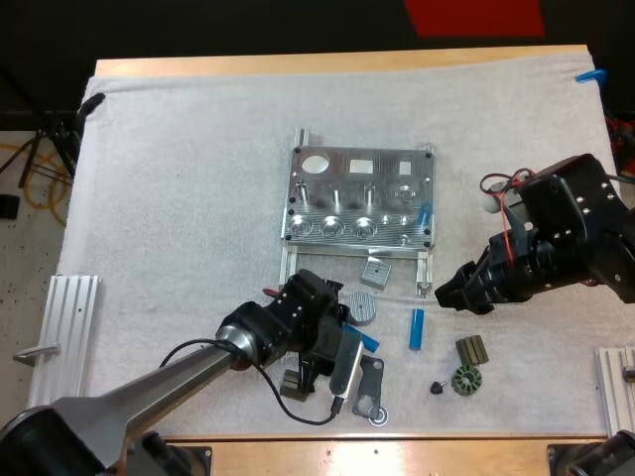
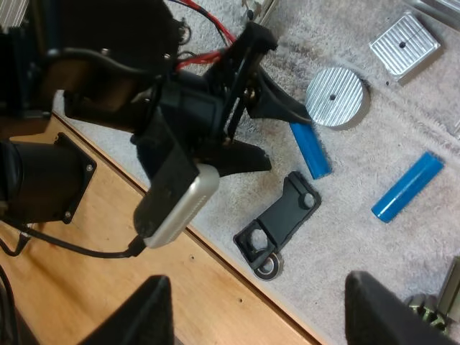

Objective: Load cells from right to left

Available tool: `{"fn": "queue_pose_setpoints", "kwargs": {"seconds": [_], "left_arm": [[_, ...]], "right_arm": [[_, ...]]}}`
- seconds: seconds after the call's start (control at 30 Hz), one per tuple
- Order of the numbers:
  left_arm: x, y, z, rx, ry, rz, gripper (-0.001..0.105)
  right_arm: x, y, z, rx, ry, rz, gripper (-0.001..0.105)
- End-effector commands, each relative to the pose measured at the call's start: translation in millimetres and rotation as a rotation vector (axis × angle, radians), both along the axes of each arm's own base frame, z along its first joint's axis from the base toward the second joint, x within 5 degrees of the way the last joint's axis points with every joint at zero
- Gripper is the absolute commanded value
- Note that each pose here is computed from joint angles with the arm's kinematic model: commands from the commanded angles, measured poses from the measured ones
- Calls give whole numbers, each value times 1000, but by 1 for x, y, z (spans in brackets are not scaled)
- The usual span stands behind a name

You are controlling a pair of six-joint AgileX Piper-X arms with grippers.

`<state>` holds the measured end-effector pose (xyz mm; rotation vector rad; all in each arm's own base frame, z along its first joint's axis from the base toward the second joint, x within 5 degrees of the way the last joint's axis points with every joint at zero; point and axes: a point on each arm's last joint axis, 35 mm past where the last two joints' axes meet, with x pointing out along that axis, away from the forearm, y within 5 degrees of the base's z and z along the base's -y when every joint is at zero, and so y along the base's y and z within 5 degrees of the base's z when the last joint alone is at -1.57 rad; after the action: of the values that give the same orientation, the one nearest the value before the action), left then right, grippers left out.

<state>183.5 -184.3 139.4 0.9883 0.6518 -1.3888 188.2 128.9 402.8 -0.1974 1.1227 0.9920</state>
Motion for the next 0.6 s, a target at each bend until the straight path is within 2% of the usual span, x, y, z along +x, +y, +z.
{"fn": "queue_pose_setpoints", "kwargs": {"seconds": [0.0, 0.1, 0.27, 0.47, 0.57], "left_arm": [[3, -2, 0, -1, -6, -4, 58], [4, -4, -5, 1, -4, -4, 55], [7, -5, -8, -4, -18, 1, 28], [11, -4, -8, 30, -72, 35, 3], [11, -4, -8, 49, -88, 52, 0]], "right_arm": [[-3, -2, 3, 12, 1, 4, 52], [-3, -2, 3, 12, 1, 4, 52], [-3, -2, 3, 12, 1, 4, 52], [-2, -2, 3, 14, -1, 4, 52], [-1, -1, 3, 20, -11, 4, 52]]}}
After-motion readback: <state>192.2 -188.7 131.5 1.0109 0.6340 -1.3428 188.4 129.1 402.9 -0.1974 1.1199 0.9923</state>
